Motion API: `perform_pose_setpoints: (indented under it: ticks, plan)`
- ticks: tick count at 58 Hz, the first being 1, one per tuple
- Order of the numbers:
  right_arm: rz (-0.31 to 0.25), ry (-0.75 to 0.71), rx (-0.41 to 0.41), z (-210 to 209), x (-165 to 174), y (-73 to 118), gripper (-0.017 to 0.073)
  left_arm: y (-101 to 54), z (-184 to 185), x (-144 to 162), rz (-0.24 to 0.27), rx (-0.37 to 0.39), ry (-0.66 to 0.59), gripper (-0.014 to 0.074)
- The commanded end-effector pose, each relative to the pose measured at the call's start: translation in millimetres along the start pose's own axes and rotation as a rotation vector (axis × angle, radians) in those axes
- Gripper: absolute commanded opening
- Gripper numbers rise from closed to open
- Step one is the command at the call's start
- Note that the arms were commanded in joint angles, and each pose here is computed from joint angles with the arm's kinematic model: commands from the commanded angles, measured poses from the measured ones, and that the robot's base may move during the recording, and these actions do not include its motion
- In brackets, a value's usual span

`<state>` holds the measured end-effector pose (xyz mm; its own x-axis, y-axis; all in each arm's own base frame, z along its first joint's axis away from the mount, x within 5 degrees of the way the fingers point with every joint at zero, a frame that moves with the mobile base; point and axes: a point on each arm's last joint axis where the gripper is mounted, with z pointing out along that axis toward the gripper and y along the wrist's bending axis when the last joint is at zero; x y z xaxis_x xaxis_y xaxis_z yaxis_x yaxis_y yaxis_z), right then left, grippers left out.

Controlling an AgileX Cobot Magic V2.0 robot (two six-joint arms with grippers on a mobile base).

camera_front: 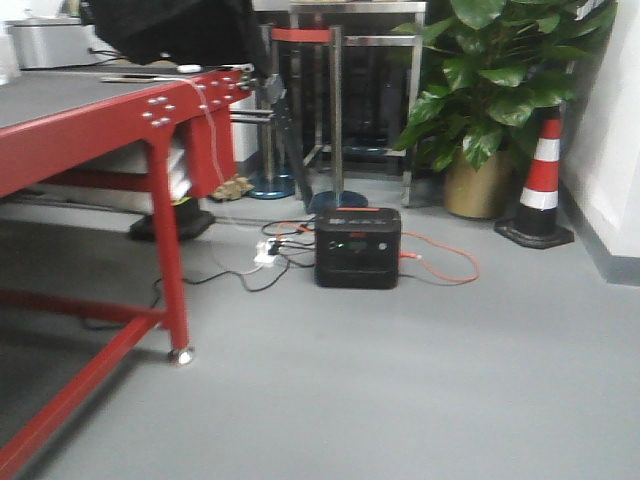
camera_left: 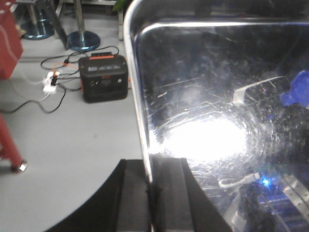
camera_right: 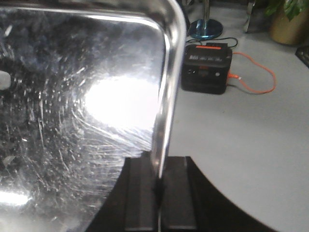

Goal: Stack silver trays without gaps
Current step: 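Drive the base to the other rack of blue bins holding the tray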

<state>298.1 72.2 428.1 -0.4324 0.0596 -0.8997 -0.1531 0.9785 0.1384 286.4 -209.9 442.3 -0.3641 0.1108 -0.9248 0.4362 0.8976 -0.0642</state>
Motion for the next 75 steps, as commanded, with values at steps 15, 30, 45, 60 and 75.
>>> perform_pose_setpoints:
  ticks: [15,30,45,60,75]
  plan:
    - [-0.002,-0.102,-0.036,-4.8,-11.4,5.3,-0.0087,-8.1,-4.9,-8.0,-0.006,0.054,-0.066,-0.002]
    - [-0.002,-0.102,-0.036,-4.8,-11.4,5.3,-0.0087,-8.1,-4.9,-8.0,-0.006,0.054,-0.066,-0.002]
    - [-0.002,-0.102,-0.036,-4.8,-11.4,5.3,-0.0087,-8.1,-4.9,-8.0,-0.006,0.054,-0.066,-0.002]
    - [-0.002,-0.102,-0.036,-4.8,-11.4,5.3,-0.0087,-7.6,-4.9,-8.2,0.003,0.048,-0.068,-0.002]
    - [-0.002,-0.102,-0.036,-4.8,-11.4,5.3,-0.0087,-7.0,-4.9,-8.5,0.015,0.041,-0.071,-0.002]
